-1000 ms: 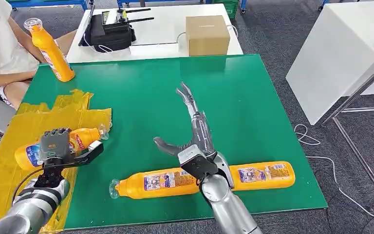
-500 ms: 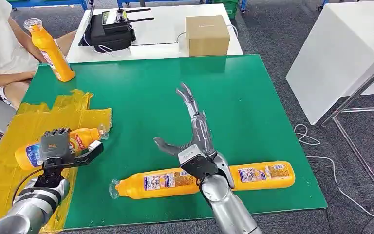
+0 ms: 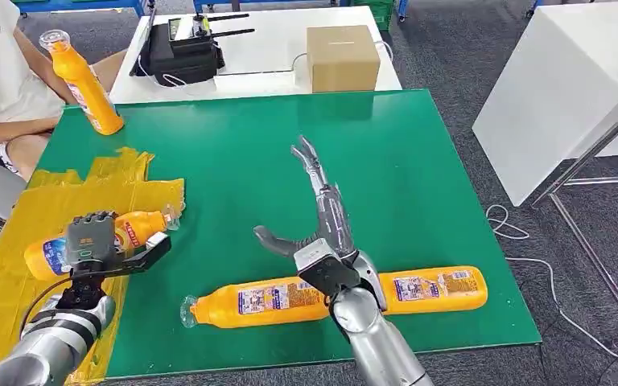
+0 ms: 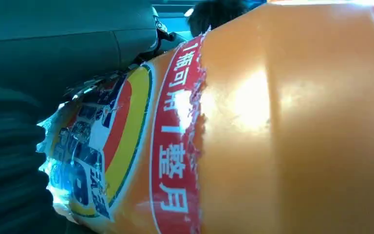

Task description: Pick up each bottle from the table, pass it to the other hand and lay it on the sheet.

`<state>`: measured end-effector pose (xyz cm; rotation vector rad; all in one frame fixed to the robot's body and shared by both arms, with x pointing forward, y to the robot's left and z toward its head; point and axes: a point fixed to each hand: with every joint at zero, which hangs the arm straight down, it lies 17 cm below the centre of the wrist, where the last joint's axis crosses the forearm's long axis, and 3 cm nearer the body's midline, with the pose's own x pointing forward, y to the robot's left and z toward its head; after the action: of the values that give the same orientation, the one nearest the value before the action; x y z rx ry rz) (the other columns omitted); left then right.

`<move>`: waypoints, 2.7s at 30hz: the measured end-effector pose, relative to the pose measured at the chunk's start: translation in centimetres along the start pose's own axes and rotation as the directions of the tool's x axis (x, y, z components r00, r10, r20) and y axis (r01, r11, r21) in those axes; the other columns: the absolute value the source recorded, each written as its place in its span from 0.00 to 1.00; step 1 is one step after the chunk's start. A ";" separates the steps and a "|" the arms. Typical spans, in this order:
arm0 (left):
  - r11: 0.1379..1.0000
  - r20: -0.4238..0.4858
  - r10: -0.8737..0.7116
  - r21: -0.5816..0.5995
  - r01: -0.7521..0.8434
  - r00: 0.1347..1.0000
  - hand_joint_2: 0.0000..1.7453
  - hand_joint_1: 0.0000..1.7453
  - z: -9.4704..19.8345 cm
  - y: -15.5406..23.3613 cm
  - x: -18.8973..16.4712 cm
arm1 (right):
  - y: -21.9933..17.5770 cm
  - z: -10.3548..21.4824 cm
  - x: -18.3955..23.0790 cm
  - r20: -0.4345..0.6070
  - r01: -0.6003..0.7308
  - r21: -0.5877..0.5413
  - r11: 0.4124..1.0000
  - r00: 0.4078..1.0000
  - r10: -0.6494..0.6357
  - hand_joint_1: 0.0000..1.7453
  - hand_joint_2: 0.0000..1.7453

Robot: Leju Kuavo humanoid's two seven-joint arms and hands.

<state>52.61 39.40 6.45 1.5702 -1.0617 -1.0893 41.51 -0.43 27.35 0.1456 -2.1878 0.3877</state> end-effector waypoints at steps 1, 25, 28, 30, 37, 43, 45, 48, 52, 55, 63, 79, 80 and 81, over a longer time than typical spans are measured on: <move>1.000 0.000 0.000 0.000 0.000 1.000 1.00 1.00 0.0 0.0 0.0 | 0.0 0.0 0.0 0.000 0.000 0.000 1.000 1.000 0.000 0.00 1.00; 1.000 -0.001 0.000 -0.001 0.000 1.000 1.00 1.00 0.0 0.0 0.0 | 0.0 0.0 0.0 0.000 0.000 0.000 1.000 1.000 0.000 0.00 1.00; 1.000 0.000 -0.001 -0.001 0.001 1.000 1.00 1.00 0.0 0.0 0.0 | 0.0 0.0 0.0 0.000 0.000 0.000 1.000 1.000 0.000 0.00 1.00; 1.000 0.000 -0.001 -0.001 0.001 1.000 1.00 1.00 0.0 0.0 0.0 | 0.0 0.0 0.0 0.000 0.000 0.000 1.000 1.000 0.000 0.00 1.00; 1.000 -0.001 -0.001 -0.001 0.001 1.000 1.00 1.00 0.0 0.0 0.0 | 0.0 0.0 0.0 0.000 0.000 0.000 1.000 1.000 0.000 0.00 1.00; 1.000 -0.001 0.000 -0.001 0.000 1.000 1.00 1.00 0.0 0.0 0.0 | 0.0 0.0 0.0 0.000 0.000 0.000 1.000 1.000 0.000 0.00 1.00; 1.000 -0.001 0.000 -0.001 0.000 1.000 1.00 1.00 0.0 0.0 0.0 | 0.0 0.0 0.0 0.000 0.000 0.000 1.000 1.000 0.000 0.00 1.00; 1.000 -0.001 -0.001 -0.001 0.001 1.000 1.00 1.00 0.0 0.0 0.0 | 0.0 0.0 0.0 0.000 0.000 0.000 1.000 1.000 0.000 0.00 1.00; 1.000 -0.001 0.000 -0.001 0.000 1.000 1.00 1.00 0.0 0.0 0.0 | 0.0 0.0 0.0 0.000 0.000 0.000 1.000 1.000 0.000 0.00 1.00; 1.000 -0.001 0.000 -0.001 0.000 1.000 1.00 1.00 0.0 0.0 0.0 | 0.0 0.0 0.0 0.000 0.000 0.000 1.000 1.000 0.000 0.00 1.00; 1.000 -0.001 -0.001 -0.001 0.001 1.000 1.00 1.00 0.0 0.0 0.0 | 0.0 0.0 0.0 0.000 0.000 0.000 1.000 1.000 0.000 0.00 1.00; 0.912 0.137 0.348 0.181 -0.369 0.927 0.00 1.00 4.1 7.4 7.4 | 1.4 4.1 -3.6 -0.091 -0.072 0.074 0.995 0.993 0.079 0.00 1.00; 0.910 0.133 0.351 0.184 -0.371 0.927 0.00 1.00 4.2 7.4 7.3 | 1.4 4.1 -3.7 -0.092 -0.072 0.075 0.995 0.993 0.079 0.00 1.00; 0.909 0.127 0.354 0.189 -0.373 0.927 0.00 1.00 4.2 7.5 7.1 | 1.4 4.1 -3.7 -0.092 -0.072 0.075 0.995 0.993 0.079 0.00 1.00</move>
<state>49.15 30.24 11.79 1.4148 -1.5043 -0.8166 40.26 -0.61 21.77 0.0823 -2.0908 0.5058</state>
